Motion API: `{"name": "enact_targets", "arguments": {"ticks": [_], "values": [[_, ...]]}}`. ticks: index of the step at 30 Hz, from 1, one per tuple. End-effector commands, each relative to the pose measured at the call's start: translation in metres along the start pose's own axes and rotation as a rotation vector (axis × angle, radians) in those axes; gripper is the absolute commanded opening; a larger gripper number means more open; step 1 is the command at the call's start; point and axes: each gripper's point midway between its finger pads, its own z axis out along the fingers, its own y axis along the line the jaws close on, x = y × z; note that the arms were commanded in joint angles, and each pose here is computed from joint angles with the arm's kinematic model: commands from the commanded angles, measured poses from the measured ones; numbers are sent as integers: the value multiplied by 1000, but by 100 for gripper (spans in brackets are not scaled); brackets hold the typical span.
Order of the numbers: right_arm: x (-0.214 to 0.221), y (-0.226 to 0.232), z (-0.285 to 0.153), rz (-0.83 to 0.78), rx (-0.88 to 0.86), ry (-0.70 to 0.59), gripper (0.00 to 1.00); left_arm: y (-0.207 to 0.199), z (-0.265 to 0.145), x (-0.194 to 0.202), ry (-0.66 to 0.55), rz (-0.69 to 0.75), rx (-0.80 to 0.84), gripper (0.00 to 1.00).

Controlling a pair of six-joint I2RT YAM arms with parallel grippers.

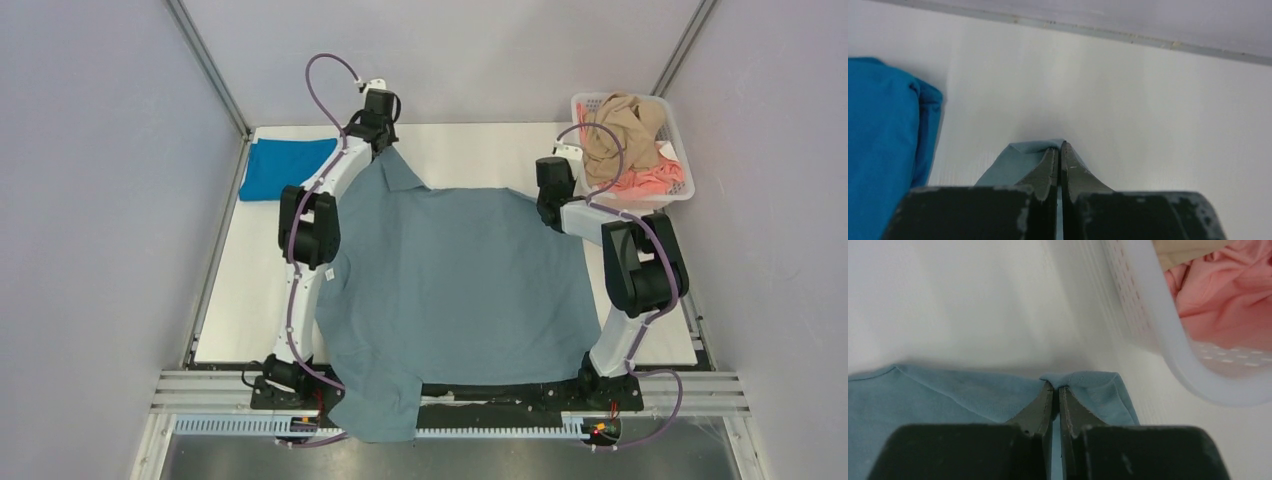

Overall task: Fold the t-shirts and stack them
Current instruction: Flatten out the tshirt

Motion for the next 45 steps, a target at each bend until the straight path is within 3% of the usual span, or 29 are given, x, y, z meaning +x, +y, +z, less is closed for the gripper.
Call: {"name": "enact_targets", "arguments": {"ticks": [1,3,5,7,8,12,13,20,27,32,38,45], "values": [[-33,-9,10,37,70,-63,9,-1,21,-26,-53,-80,78,8],[-34,-10,12,35,81,-54,19,-2,27,-28,-69,-86,83,27],[-35,-8,11,28,70,-40,35,-4,31,-31,-80,-92,97,53],[-39,-6,5,38,48,-28,51,-6,29,-37,-93,-98,111,71],[-42,-4,1,43,30,-28,60,-9,26,-42,-102,-95,126,76],[-52,4,-27,62,-48,-62,96,-11,1,-62,-109,-109,157,79],[-51,7,-33,61,-70,-67,98,-11,-9,-62,-93,-112,161,79],[-15,63,-85,13,-374,-61,98,-31,-58,-9,94,-253,347,81],[37,124,-125,-73,-686,-2,98,-29,-46,39,215,-335,314,82],[72,140,-131,-116,-771,56,98,-25,-33,60,262,-349,278,82],[98,135,-118,-138,-726,126,98,-15,-23,91,352,-335,205,83],[113,132,-111,-151,-701,167,98,-20,-24,104,383,-359,239,83]]}}
